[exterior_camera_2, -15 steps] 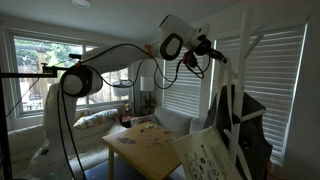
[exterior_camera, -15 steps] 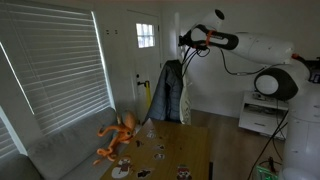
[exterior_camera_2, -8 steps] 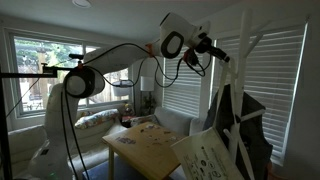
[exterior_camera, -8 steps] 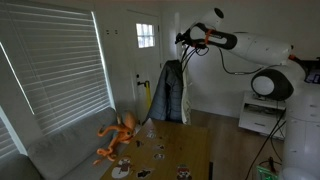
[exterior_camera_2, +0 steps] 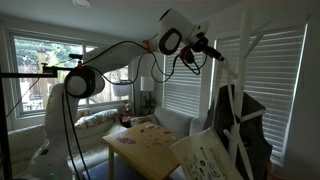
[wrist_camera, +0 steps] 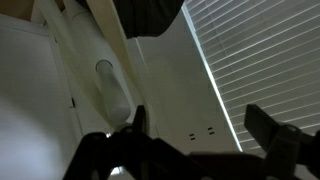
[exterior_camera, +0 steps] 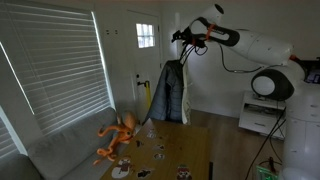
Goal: Pick up the white tote bag by the handle and hang it on the third rail from the top on the white coat hanger stand
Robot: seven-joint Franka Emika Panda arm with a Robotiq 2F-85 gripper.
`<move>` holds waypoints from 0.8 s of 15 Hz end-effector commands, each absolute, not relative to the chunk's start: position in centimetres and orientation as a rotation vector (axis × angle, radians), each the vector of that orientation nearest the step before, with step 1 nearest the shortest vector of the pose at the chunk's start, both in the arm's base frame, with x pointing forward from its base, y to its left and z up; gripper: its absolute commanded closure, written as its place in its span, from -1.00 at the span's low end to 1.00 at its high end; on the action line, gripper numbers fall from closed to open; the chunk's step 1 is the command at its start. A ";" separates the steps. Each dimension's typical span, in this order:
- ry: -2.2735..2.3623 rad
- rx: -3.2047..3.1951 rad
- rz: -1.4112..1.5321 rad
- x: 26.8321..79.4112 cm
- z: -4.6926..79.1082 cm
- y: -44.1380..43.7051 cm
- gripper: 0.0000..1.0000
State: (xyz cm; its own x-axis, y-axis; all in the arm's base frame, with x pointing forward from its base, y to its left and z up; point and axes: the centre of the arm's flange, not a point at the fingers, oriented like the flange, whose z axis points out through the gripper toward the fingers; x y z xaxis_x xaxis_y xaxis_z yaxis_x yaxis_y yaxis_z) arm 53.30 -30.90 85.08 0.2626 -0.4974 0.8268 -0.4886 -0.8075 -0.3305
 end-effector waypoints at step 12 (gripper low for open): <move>1.120 -2.410 -1.421 52.7 86.9 -32.3 -1.00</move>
